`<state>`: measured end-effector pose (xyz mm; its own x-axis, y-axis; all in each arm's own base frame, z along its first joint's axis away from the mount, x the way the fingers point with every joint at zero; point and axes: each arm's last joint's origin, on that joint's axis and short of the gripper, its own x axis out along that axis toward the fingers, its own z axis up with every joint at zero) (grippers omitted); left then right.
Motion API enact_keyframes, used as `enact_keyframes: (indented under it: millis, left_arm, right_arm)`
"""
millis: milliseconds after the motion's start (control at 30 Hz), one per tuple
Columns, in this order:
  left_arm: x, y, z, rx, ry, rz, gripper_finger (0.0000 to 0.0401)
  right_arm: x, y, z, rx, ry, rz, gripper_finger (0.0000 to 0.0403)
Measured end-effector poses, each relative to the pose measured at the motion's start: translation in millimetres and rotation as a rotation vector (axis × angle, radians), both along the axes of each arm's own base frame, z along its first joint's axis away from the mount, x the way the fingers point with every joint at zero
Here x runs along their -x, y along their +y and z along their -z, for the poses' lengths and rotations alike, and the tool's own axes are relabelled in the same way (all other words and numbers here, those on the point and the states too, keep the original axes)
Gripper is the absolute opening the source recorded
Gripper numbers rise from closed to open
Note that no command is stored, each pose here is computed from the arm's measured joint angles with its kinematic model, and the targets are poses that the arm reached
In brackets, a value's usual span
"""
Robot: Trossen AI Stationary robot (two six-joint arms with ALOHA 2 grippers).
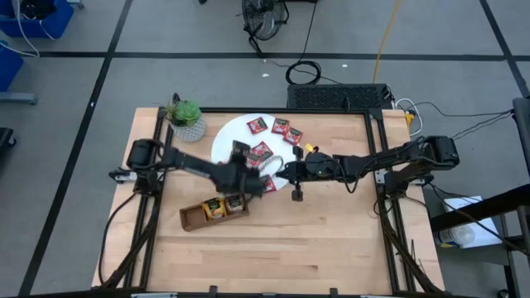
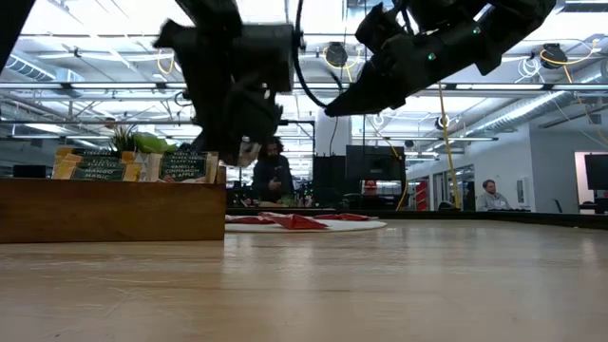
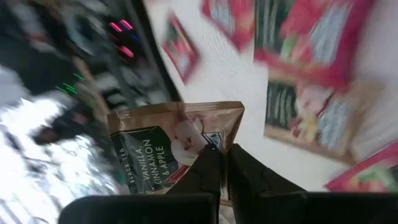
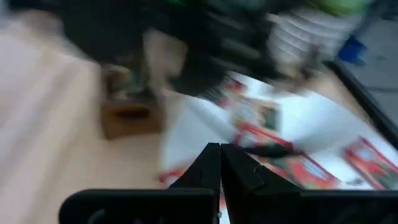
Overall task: Pick & Place Tea
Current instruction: Put the brown tea bag into the right section of the wooden organizer
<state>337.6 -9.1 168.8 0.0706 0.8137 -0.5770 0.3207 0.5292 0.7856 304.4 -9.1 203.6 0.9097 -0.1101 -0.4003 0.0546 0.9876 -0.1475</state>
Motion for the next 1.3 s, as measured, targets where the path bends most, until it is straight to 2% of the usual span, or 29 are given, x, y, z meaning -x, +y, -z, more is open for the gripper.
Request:
enact_keyframes:
  millis: [133, 233, 333, 467, 567, 733, 867, 1033, 1300]
  left_arm:
    - [0, -32, -4, -0.123, -0.041, 0.105, 0.0013]
    - [1, -49, -7, -0.232, -0.069, 0.159, 0.0013]
    - [3, -63, -8, -0.275, -0.085, 0.204, 0.0013]
    - [3, -70, -9, -0.315, -0.098, 0.229, 0.0013]
    - [2, -71, -10, -0.353, -0.088, 0.24, 0.0013]
    - [-1, -72, -10, -0.338, -0.097, 0.25, 0.0013]
    - [-4, -73, -11, -0.338, -0.097, 0.263, 0.0013]
    - [-6, -74, -11, -0.309, -0.093, 0.271, 0.0013]
    - [-6, -74, -10, -0.282, -0.113, 0.266, 0.0013]
  right_arm:
    - [0, -16, 0, 0.006, -0.009, 0.109, 0.0]
    - [1, -27, 1, -0.016, -0.005, 0.136, 0.0002]
    - [0, -37, 2, -0.036, -0.03, 0.165, 0.0008]
    - [-5, -40, -5, -0.099, -0.138, 0.074, 0.0027]
    - [-7, -39, -8, -0.144, -0.184, 0.009, 0.0062]
    - [-14, -39, -6, -0.182, -0.253, -0.038, 0.0144]
    - [-22, -42, 1, -0.197, -0.299, -0.037, 0.0184]
    - [-40, -48, 8, -0.273, -0.291, -0.109, 0.0189]
    - [-60, -52, 8, -0.264, -0.305, -0.128, 0.017]
